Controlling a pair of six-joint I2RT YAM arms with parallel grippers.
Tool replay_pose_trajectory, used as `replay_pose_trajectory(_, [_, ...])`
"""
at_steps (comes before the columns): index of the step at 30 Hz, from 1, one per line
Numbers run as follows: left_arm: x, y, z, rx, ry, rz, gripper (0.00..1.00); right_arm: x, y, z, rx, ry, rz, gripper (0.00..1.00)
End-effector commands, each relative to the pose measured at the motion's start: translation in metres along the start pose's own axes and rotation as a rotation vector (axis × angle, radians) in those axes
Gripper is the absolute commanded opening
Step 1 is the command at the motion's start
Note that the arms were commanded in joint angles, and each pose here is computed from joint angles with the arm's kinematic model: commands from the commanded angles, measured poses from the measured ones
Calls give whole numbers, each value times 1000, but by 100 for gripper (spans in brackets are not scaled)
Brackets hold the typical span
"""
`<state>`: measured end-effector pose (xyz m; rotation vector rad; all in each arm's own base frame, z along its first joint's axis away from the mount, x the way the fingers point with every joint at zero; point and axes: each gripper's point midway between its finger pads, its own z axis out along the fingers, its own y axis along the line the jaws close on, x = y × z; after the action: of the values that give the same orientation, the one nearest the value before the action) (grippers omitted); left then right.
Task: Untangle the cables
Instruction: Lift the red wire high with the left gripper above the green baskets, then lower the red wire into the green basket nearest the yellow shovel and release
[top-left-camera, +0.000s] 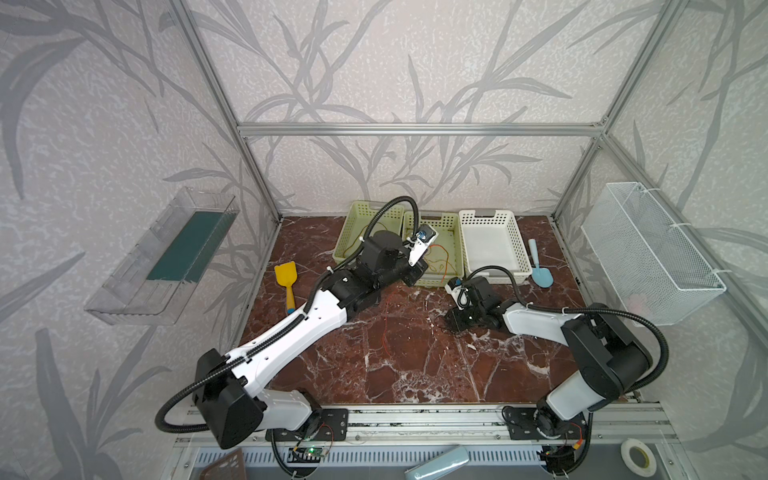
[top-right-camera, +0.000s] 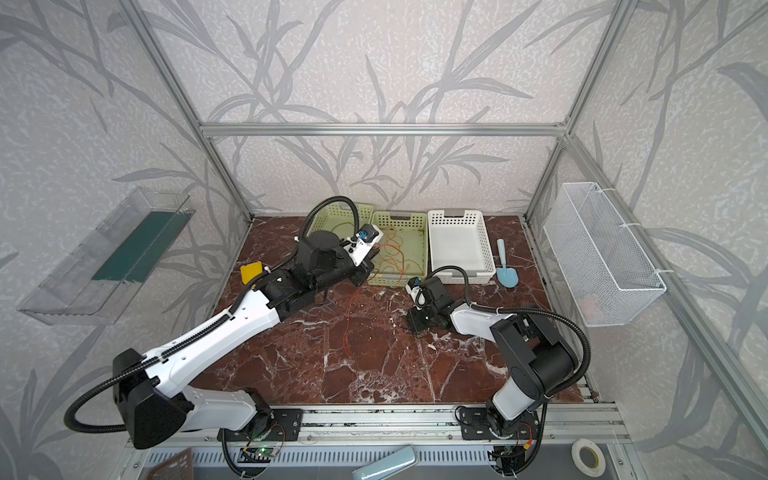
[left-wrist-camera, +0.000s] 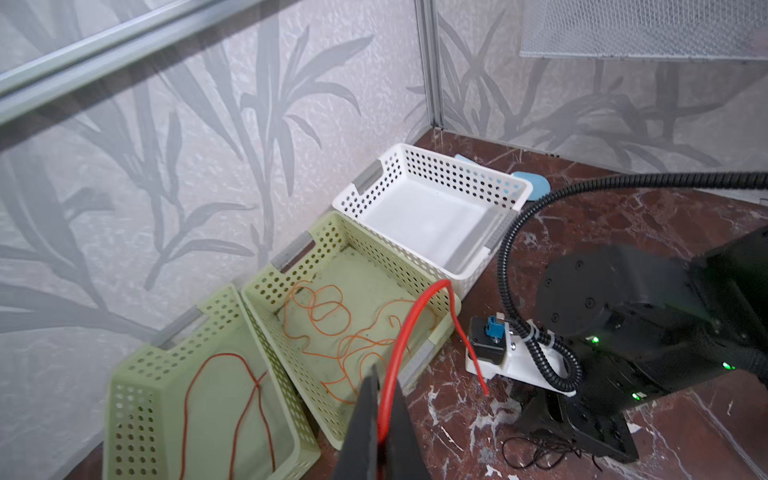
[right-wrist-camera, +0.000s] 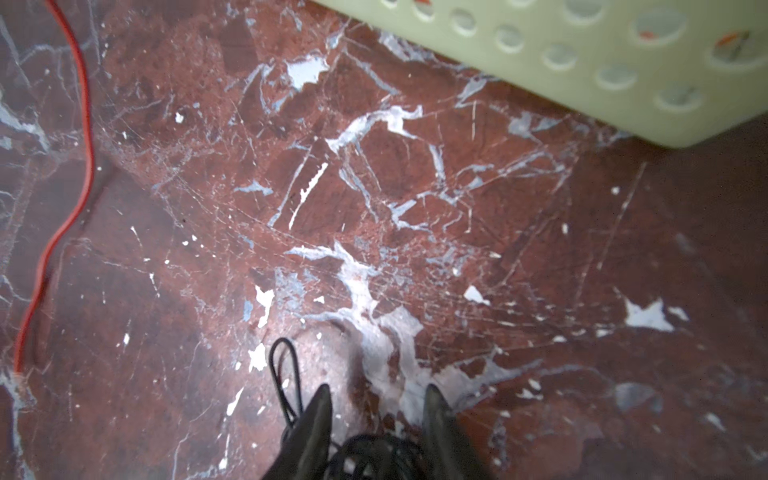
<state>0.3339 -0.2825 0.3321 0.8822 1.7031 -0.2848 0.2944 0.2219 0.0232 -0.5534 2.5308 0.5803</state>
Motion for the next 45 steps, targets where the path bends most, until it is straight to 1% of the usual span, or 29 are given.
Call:
replay_pose_trajectory(1, [-26, 30, -21, -79, -29, 6, 0, -4, 3, -6, -11, -26, 14, 47])
replay_pose_trajectory(4, [-57, 64, -34, -128, -94, -41, 0, -13, 9, -16, -24, -56, 9, 56])
replay_pose_trajectory(6, [-78, 87, -42, -152, -144, -79, 0, -19, 11, -22, -29, -75, 5, 60])
replay_pose_trajectory(8, [-97, 108, -48, -183, -182, -86, 0, -23, 15, -29, -36, -87, 3, 63])
replay_pose_trajectory(11, [-115, 138, -46, -235, -204, -73, 0, -28, 21, -36, -50, -95, -4, 66])
replay_pose_trajectory(16, [-143, 187, -47, -309, -270, -86, 0, -30, 32, -41, -79, -89, -10, 69])
replay_pose_trajectory(20, [-148, 227, -39, -377, -274, -49, 0, -29, 35, -43, -77, -89, -6, 70])
replay_pose_trajectory(22, [-139, 248, -28, -404, -277, -65, 0, -29, 35, -43, -72, -89, -4, 70])
replay_pose_trajectory(25, [-126, 269, -6, -394, -298, -118, 0, -29, 35, -42, -65, -82, 1, 70])
replay_pose_trajectory(29, [-117, 279, 17, -382, -299, -133, 0, -29, 35, -41, -57, -74, 10, 71])
replay_pose_trajectory(32, [-108, 295, 32, -408, -316, -142, 0, -28, 35, -39, -54, -65, 15, 72])
replay_pose_trajectory(34, [-97, 306, 44, -410, -306, -159, 0, -27, 36, -38, -51, -52, 17, 72])
replay_pose_trajectory(37, [-65, 312, 67, -406, -250, -196, 0, -25, 36, -39, -36, -45, 21, 73])
replay_pose_trajectory(40, [-25, 305, 86, -394, -197, -227, 0, -22, 30, -42, -6, -47, 48, 74])
replay_pose_trajectory(42, [3, 301, 91, -403, -166, -255, 0, -19, 27, -45, 12, -43, 58, 74])
replay_pose_trajectory(45, [48, 295, 93, -397, -131, -331, 0, -20, 25, -50, 34, -51, 68, 75])
